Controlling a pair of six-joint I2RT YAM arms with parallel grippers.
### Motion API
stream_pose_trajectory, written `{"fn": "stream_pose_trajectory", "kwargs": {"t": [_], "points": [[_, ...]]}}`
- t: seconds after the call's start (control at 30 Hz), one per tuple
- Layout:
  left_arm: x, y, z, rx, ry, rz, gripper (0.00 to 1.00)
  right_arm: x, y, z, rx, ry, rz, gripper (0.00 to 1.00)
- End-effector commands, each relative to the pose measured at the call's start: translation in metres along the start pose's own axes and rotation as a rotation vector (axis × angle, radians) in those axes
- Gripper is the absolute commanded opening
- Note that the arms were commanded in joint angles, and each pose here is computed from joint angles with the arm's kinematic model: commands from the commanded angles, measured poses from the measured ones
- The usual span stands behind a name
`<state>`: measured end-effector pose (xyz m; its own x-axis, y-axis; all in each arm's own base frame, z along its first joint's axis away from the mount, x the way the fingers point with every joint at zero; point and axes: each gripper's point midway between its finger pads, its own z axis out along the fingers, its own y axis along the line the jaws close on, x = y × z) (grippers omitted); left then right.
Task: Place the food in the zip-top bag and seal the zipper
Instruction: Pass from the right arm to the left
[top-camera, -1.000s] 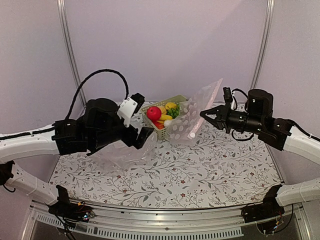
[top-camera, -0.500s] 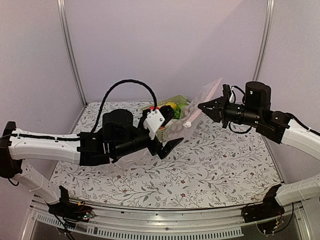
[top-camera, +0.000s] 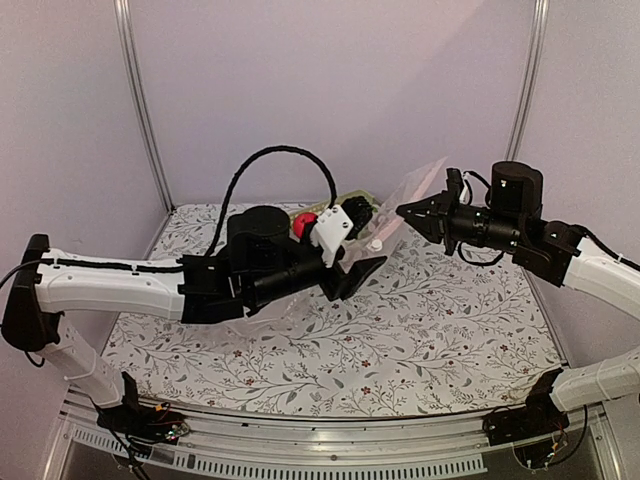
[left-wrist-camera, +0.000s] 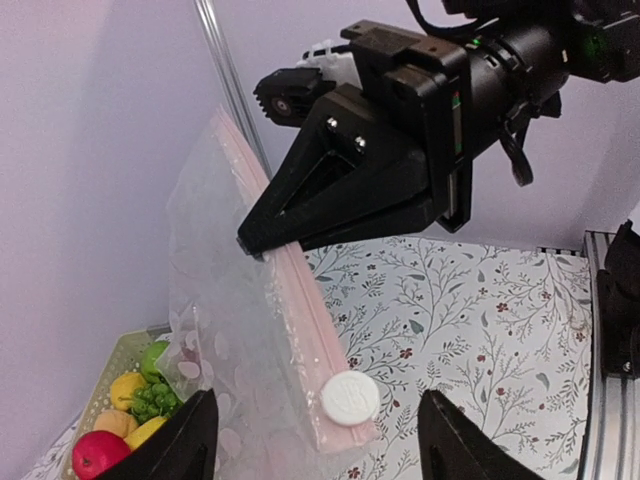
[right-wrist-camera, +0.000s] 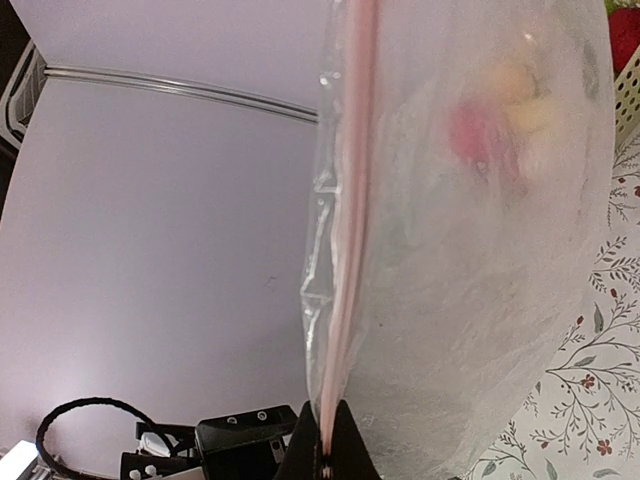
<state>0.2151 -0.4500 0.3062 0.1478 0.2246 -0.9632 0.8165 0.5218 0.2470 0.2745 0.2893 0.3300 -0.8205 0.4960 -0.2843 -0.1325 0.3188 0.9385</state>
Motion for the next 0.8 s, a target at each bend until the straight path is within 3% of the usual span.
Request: {"fn": "stream_pose_trajectory", "kwargs": {"t": [0.0,0.17,0.27,0.37,0.6,0.77], "points": [[-0.001,-0.005,0.006,0.002,0.011,-0.009,0.65,-0.005,0.012,-0.007,-0.013,-0.021,-0.002,0.00],[0.003,-0.004,0.008,-0.007,0.028,-0.005,0.57,-0.005,0.014,-0.009,-0.014,-0.025,-0.001,0.00],[0.009,-0.003,0.008,-0.015,0.045,-0.001,0.68,-0.007,0.015,-0.011,-0.017,-0.035,0.001,0.00],[0.016,-0.004,0.009,-0.017,0.069,0.011,0.68,-0.008,0.018,-0.014,-0.023,-0.044,0.001,0.00],[0.010,-0.003,0.010,-0.021,0.054,0.020,0.43,-0.008,0.016,-0.014,-0.015,-0.044,0.003,0.00],[0.005,-0.002,0.014,-0.022,0.029,0.008,0.41,-0.008,0.014,-0.014,-0.010,-0.044,0.006,0.00]]}}
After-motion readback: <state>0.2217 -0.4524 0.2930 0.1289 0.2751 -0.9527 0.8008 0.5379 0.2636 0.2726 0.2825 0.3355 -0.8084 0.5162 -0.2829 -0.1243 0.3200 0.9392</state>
